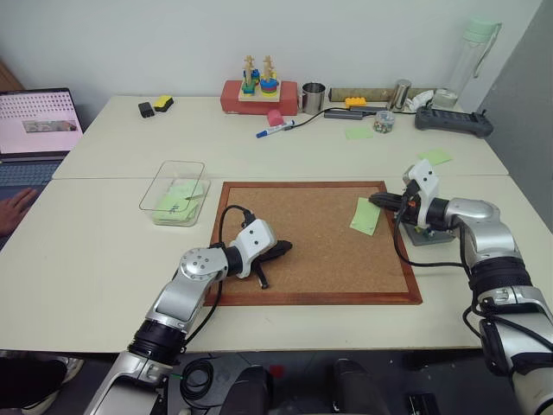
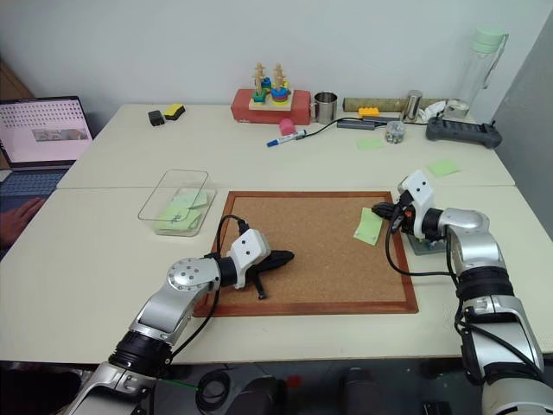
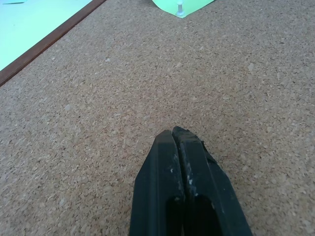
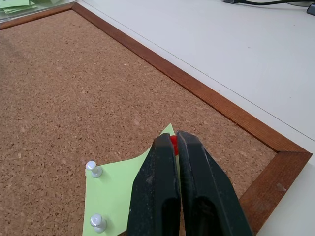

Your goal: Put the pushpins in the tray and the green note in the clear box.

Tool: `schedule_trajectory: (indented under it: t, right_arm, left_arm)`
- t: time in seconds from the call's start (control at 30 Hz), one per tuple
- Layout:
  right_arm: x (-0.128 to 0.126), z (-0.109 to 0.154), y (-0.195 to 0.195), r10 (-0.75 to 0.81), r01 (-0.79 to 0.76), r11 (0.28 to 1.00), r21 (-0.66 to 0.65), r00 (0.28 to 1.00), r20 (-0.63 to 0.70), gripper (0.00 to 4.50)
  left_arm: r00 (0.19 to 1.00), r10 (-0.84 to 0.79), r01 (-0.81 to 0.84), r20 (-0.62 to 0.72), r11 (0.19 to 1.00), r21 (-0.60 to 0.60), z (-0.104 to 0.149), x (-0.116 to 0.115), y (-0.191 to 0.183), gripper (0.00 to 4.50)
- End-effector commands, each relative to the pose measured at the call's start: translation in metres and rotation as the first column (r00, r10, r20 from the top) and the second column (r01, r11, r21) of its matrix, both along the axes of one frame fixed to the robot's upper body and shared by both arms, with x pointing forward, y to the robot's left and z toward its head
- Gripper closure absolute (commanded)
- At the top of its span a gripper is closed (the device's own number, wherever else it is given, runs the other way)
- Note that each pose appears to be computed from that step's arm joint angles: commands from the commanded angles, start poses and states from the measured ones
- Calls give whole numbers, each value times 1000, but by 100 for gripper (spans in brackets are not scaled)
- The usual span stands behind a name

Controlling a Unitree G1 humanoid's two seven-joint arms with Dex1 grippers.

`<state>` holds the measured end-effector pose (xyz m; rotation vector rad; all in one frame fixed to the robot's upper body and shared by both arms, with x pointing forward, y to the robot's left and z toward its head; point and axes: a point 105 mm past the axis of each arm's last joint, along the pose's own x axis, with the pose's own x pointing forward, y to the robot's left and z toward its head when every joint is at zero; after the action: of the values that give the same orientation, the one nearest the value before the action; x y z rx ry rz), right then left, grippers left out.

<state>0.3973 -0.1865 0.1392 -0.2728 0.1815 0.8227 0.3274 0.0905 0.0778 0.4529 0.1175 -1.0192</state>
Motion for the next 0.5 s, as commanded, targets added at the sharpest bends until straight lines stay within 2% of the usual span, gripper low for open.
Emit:
schedule_trajectory:
  t: [0.03, 0.5]
  right_arm:
    - [0, 23, 0, 2, -5, 999, 33, 997, 72, 448]
    - [-4, 33, -5, -7, 3, 997, 77, 999, 51, 448]
  left_arm:
    - [995, 13, -6, -94, 997, 76, -29, -8, 6, 450]
    - [994, -5, 13, -110, 997, 78, -32, -12, 3, 450]
